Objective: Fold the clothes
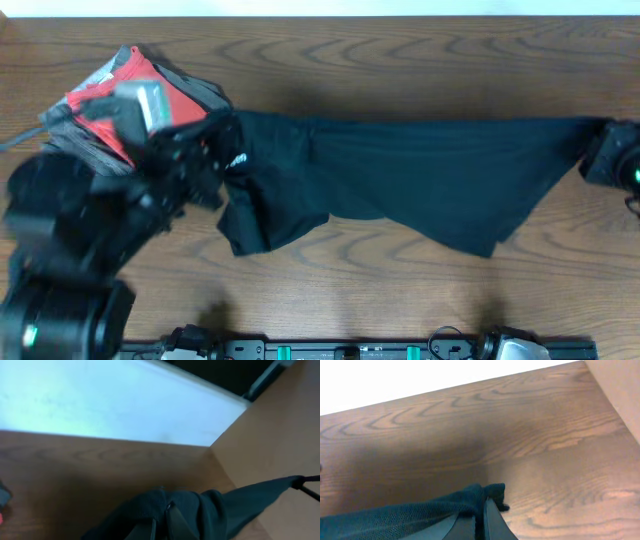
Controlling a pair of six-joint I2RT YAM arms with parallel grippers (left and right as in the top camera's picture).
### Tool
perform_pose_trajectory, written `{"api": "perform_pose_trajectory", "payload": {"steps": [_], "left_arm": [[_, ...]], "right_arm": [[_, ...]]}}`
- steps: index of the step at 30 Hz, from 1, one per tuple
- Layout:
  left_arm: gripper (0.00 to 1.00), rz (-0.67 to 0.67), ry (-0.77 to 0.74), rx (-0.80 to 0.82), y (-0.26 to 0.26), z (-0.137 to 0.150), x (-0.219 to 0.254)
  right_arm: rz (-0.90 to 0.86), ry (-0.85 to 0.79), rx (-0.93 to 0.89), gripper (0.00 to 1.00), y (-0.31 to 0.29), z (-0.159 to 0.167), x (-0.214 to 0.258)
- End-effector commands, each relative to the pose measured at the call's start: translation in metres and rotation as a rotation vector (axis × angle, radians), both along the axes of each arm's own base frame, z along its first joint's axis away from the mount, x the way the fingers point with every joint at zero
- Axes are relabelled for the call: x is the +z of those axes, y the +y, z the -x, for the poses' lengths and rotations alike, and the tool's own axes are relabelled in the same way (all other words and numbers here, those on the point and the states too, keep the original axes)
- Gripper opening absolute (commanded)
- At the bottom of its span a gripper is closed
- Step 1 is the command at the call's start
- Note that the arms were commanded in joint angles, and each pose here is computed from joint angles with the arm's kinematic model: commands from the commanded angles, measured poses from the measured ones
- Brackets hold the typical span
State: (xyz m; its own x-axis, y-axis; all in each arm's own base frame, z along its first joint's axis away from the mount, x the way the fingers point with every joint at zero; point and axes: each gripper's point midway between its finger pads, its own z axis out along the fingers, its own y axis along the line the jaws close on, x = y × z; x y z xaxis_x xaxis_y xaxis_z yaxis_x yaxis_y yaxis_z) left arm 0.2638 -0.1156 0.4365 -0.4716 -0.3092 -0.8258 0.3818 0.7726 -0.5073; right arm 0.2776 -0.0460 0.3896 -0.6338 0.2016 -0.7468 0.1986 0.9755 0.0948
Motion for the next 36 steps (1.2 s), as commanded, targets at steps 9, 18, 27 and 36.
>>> {"api": "perform_pose_trajectory", "payload": {"steps": [9,18,27,36], "left_arm": [[0.06,-0.113,0.296,-0.030,-0.026,-0.164,-0.125],[0.06,-0.114,0.015,0.000,-0.023,-0.268,-0.027],[0.06,-0.122,0.140,0.026,-0.003,-0.229,-0.010],[0.06,-0.304,0.896,-0.146,-0.010,-0.117,-0.169]], "right_arm": [[-0.019,0.059,0.087,0.01,-0.018,-0.137,-0.066],[0.012,-0.359,-0.064,0.01,-0.057,-0.206,0.021],[0.082,-0.230,-0.142,0.01,-0.085,-0.179,0.011],[0.097,0.403,-0.207,0.01,-0.093,-0.106,-0.144]]}}
